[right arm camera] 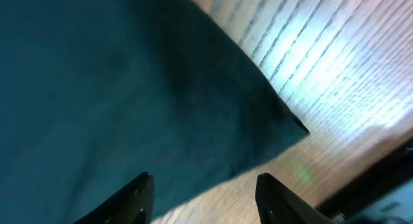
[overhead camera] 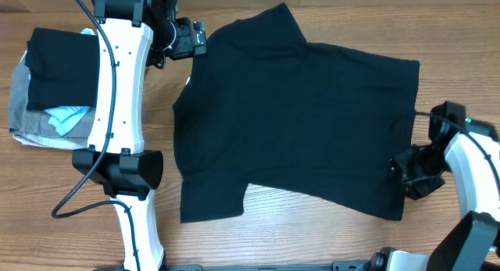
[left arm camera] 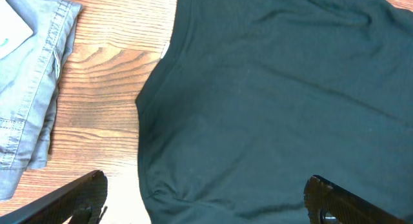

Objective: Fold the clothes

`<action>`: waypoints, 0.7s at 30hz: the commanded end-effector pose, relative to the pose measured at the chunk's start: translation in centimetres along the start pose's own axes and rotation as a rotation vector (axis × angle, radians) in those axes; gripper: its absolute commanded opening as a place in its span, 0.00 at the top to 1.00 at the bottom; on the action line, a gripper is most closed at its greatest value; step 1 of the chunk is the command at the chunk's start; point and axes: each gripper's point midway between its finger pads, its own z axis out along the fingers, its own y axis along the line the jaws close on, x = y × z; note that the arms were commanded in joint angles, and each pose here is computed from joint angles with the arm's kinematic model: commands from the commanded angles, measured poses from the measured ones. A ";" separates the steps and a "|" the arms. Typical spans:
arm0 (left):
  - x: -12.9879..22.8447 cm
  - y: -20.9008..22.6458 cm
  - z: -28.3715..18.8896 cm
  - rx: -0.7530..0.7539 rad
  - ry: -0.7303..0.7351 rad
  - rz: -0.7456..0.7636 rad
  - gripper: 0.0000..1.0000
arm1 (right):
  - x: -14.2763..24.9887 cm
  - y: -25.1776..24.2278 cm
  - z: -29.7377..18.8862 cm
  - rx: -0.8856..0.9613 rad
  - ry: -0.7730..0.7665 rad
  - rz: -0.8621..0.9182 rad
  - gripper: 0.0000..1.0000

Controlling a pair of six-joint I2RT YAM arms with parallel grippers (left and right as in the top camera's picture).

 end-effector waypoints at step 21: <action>0.2 -0.4 -1.0 0.003 -0.022 0.015 0.00 | 2.0 -3.5 6.9 0.060 0.026 0.145 0.38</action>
